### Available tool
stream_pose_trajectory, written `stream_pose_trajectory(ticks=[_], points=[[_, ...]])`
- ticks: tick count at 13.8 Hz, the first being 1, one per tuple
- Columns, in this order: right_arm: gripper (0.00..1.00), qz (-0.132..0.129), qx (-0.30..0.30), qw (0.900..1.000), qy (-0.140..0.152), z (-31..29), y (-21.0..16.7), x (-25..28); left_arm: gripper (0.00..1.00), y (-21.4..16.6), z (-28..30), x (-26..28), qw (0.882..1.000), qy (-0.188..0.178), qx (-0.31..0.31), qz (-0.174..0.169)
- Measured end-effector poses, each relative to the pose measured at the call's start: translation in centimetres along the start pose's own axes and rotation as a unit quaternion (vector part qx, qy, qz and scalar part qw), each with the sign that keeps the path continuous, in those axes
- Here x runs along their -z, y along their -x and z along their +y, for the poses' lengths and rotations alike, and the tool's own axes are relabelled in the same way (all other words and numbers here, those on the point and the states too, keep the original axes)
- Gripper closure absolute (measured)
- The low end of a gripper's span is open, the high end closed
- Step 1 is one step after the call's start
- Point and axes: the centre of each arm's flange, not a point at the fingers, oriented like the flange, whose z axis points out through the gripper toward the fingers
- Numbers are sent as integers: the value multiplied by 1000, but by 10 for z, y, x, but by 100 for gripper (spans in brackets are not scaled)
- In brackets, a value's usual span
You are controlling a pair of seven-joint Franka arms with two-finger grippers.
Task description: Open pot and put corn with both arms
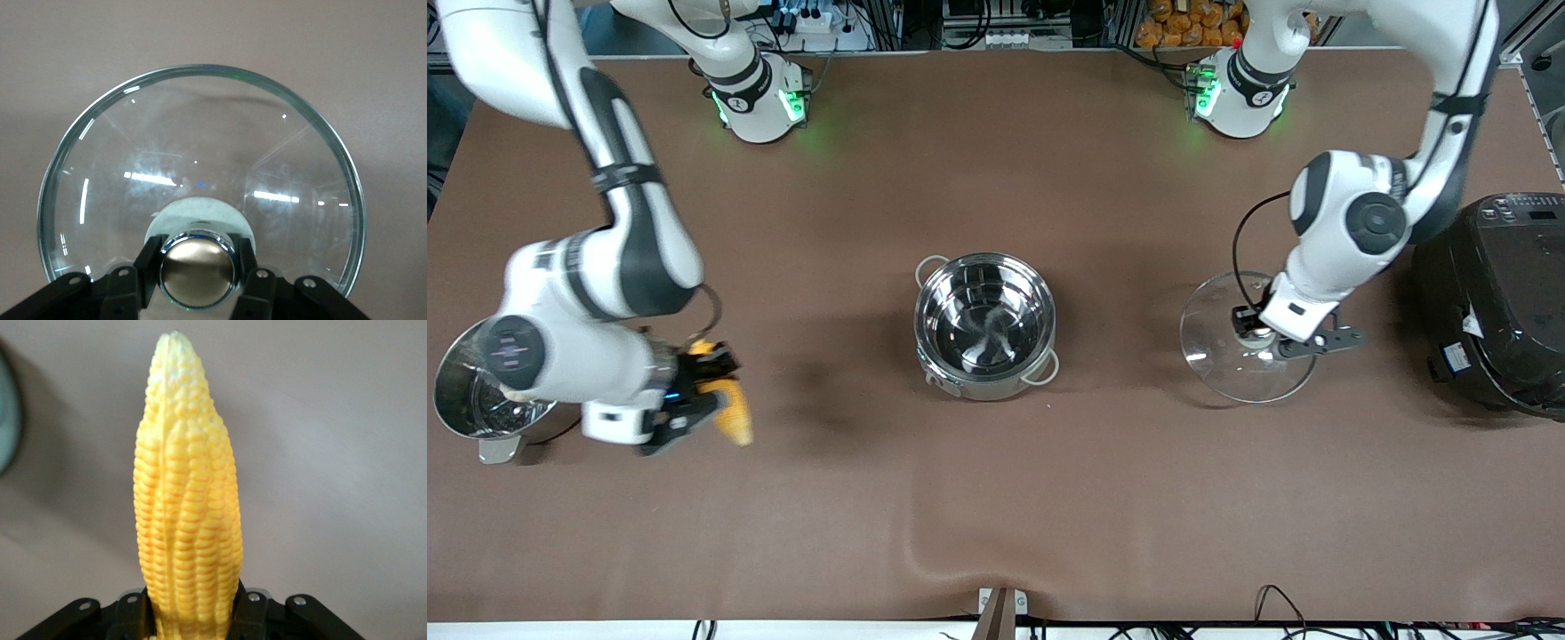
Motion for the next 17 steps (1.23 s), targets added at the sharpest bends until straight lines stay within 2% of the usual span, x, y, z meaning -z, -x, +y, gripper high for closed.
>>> stream_pose_trajectory(ticks=[2, 5, 8, 10, 11, 15, 16, 17], points=[[64, 5, 35, 999, -11, -40, -19, 0, 49, 17, -4, -28, 1000, 2, -2, 1], [64, 13, 83, 996, -19, -97, -42, 0, 49, 23, -10, -45, 1000, -3, 1, -13], [64, 25, 112, 993, -4, -172, -69, -4, 49, 24, -11, -53, 1000, -4, 2, -16], [64, 30, 125, 991, 25, -223, -84, -13, 49, 24, -11, -52, 1000, -4, 2, -15], [64, 30, 131, 990, 42, -248, -90, -22, 44, 23, -10, -51, 1000, -3, 2, -13], [64, 28, 152, 983, 99, -322, -110, -59, 5, 1, -2, -29, 1000, 9, 2, 19], [64, 32, 152, 982, 105, -332, -115, -64, 0, -8, 2, -15, 999, 14, 3, 31], [64, 35, 152, 982, 108, -339, -119, -69, 0, -18, 5, 4, 999, 16, 3, 38]])
